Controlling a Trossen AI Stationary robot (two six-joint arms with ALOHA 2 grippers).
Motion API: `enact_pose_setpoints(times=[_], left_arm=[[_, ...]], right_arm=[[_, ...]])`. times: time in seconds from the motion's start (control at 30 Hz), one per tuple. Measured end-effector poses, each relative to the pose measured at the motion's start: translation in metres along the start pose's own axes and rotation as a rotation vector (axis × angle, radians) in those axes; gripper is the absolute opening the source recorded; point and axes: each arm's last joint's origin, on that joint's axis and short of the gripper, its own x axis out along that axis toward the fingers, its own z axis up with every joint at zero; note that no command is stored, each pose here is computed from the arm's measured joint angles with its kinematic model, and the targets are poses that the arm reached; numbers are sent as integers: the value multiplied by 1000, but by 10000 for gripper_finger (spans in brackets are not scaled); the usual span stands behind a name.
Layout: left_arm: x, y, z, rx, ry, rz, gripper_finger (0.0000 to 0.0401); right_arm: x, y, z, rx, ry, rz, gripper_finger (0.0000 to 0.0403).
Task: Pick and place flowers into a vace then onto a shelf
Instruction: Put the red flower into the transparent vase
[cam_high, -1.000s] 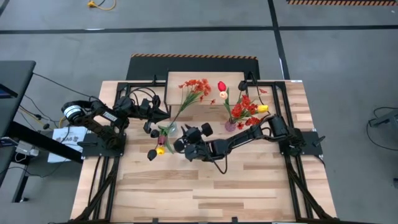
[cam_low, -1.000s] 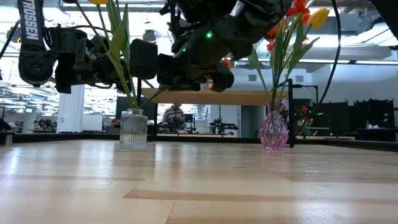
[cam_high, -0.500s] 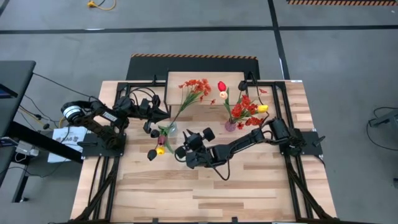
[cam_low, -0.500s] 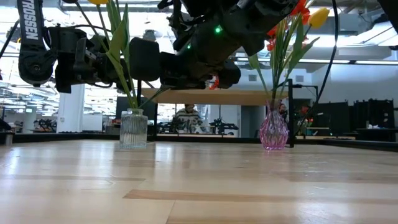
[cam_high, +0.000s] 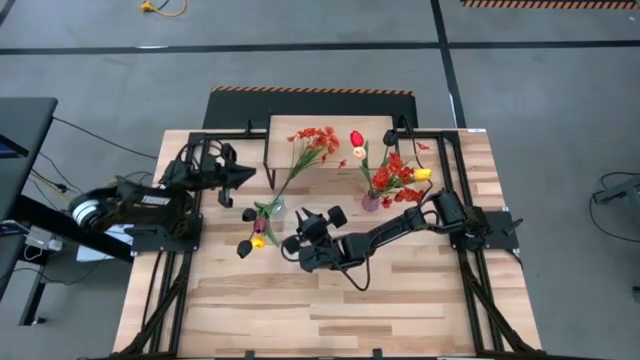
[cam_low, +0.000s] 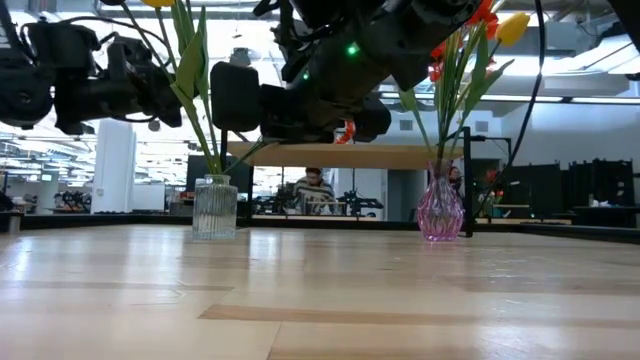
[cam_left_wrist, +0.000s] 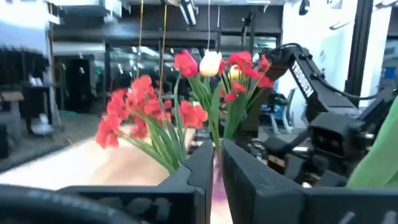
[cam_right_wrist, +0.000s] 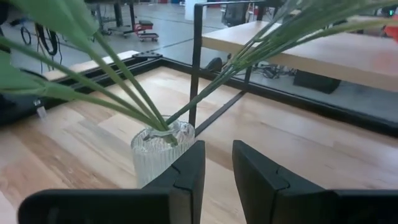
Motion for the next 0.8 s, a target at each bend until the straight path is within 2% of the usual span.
enact_pose_setpoints(times=[0.13, 0.23, 0.43, 0.8], left_arm=[[-1, -2, 2, -56, 18, -3, 18], [-2, -3, 0, -77, 41, 4, 18], [-3, -4, 5, -69, 19, 49, 18], [-6, -10, 19, -69, -56, 31, 18]], right_arm=[[6, -2, 1, 75, 3, -9, 76], [6, -2, 1, 78, 2, -9, 77], [-7, -3, 15, 64, -4, 7, 77], [-35, -3, 33, 8, -24, 31, 77]])
